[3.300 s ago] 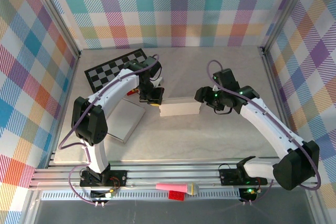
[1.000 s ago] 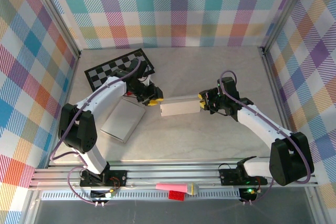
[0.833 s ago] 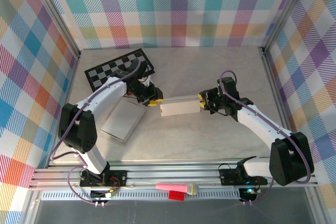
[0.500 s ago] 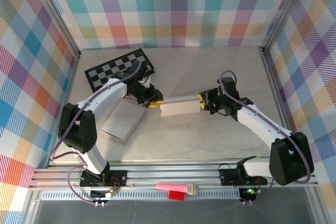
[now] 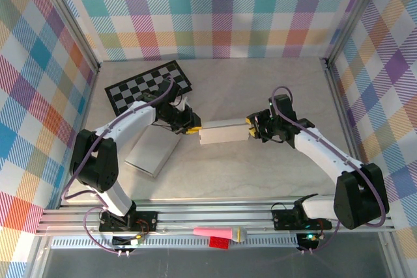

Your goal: Fold the paper box

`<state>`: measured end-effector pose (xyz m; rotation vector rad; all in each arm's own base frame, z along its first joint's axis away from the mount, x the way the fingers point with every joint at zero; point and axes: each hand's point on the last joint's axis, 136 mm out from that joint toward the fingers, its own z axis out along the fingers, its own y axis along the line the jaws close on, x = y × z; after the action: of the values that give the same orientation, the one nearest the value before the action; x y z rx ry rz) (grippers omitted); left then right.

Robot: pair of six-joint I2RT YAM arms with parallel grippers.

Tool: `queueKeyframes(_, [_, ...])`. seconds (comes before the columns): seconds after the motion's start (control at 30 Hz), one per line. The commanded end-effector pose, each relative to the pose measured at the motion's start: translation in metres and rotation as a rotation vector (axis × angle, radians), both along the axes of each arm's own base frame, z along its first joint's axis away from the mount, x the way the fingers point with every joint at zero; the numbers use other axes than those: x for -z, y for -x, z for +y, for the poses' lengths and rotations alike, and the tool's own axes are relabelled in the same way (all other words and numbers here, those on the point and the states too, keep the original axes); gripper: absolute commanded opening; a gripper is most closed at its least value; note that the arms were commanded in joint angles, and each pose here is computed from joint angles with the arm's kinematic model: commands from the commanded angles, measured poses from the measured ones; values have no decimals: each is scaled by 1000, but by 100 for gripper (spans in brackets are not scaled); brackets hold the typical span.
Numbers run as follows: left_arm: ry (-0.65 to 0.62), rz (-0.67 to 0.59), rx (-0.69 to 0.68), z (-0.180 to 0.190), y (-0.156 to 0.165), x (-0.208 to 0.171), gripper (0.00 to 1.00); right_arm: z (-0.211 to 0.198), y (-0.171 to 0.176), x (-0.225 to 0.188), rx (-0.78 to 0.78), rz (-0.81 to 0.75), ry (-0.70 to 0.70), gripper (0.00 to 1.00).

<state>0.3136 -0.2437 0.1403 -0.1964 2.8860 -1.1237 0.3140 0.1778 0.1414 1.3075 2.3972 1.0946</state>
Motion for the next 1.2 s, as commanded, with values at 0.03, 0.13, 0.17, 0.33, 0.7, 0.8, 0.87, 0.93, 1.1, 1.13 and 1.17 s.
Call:
queueKeyframes(0.03, [-100, 78, -40, 19, 8, 31, 18, -11, 4, -14, -11, -11, 61, 39])
queueKeyframes(0.13, [-96, 74, -40, 18, 7, 30, 18, -11, 5, -15, -3, -7, 54, 39])
queueKeyframes(0.17, [-95, 73, -40, 18, 7, 29, 18, -11, 5, -13, -1, -3, 51, 39])
queueKeyframes(0.33, [-93, 73, -41, 18, 6, 28, 18, -11, 7, 3, 8, 33, 50, 37])
queueKeyframes(0.7, [-85, 75, -40, 16, 6, 29, 17, -21, 32, 48, 21, 220, 95, 32])
queueKeyframes(0.8, [-84, 75, -39, 16, 6, 29, 17, -26, 39, 51, 37, 256, 106, 30])
queueKeyframes(0.87, [-81, 76, -39, 15, 6, 30, 17, -28, 38, 44, 38, 249, 122, 29])
queueKeyframes(0.93, [-80, 77, -40, 15, 6, 30, 17, -28, 32, 32, 27, 219, 134, 29])
queueKeyframes(1.1, [-73, 68, -38, 14, 5, 29, 16, -17, 6, -13, 16, 66, 98, 48])
queueKeyframes(1.13, [-72, 65, -38, 14, 5, 29, 17, -14, 2, -23, 27, 30, 95, 55])
queueKeyframes(1.17, [-71, 64, -39, 14, 5, 29, 17, -11, -1, -29, 42, 8, 91, 60])
